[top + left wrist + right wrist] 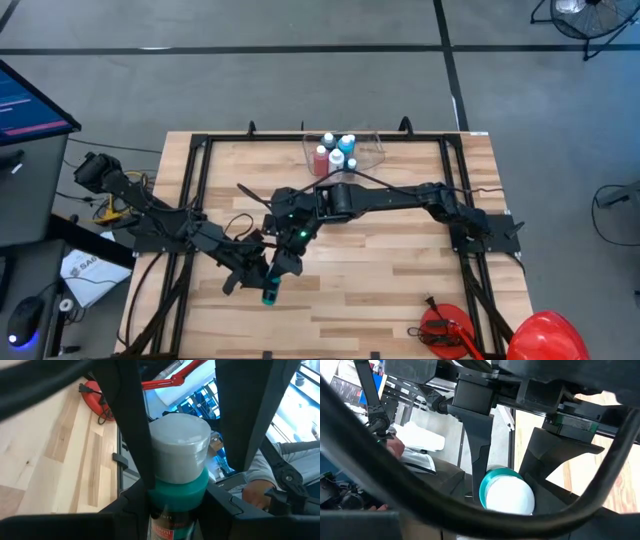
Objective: Pick & Place Paint Supplies
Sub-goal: Put the green paint bottle into the transparent bin
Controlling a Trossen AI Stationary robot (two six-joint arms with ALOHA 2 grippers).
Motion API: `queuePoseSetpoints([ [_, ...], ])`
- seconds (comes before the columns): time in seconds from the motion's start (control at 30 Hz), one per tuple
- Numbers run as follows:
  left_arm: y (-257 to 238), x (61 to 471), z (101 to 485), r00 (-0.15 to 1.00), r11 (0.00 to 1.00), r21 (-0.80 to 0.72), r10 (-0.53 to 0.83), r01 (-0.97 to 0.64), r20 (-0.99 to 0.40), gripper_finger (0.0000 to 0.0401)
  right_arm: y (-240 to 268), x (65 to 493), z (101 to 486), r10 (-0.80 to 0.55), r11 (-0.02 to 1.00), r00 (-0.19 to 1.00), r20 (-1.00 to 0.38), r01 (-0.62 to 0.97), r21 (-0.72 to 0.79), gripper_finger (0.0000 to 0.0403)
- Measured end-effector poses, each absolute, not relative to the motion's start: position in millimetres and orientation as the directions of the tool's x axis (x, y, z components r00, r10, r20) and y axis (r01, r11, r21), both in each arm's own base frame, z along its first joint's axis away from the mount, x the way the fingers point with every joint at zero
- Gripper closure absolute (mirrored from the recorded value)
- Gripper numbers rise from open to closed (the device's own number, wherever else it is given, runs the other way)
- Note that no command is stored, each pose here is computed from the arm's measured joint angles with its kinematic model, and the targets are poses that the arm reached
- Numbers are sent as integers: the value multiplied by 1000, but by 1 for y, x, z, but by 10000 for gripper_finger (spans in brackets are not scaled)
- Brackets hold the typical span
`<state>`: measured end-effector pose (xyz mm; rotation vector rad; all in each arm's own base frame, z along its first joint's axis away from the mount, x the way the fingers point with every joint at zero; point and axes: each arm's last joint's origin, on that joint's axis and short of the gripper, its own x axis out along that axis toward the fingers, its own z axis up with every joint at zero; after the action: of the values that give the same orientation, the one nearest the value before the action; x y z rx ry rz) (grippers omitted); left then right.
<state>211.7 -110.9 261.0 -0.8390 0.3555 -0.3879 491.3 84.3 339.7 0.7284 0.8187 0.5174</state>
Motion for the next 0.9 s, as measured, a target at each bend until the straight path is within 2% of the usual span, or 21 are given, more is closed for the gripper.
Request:
queuePoseSetpoints([
  [0.23, -111, 212, 261, 877, 609, -771, -457, 186, -150, 286, 84, 491, 340, 663, 648, 585, -467, -136, 750, 215],
  [0.6, -110, 212, 261, 881, 615, -767, -448, 181, -152, 286, 83, 489, 337, 655, 659, 570, -496, -110, 744, 292],
  [0.9, -110, 212, 260, 881, 625, -758, -448, 187, -152, 282, 83, 489, 337, 657, 658, 567, -497, -109, 745, 293],
])
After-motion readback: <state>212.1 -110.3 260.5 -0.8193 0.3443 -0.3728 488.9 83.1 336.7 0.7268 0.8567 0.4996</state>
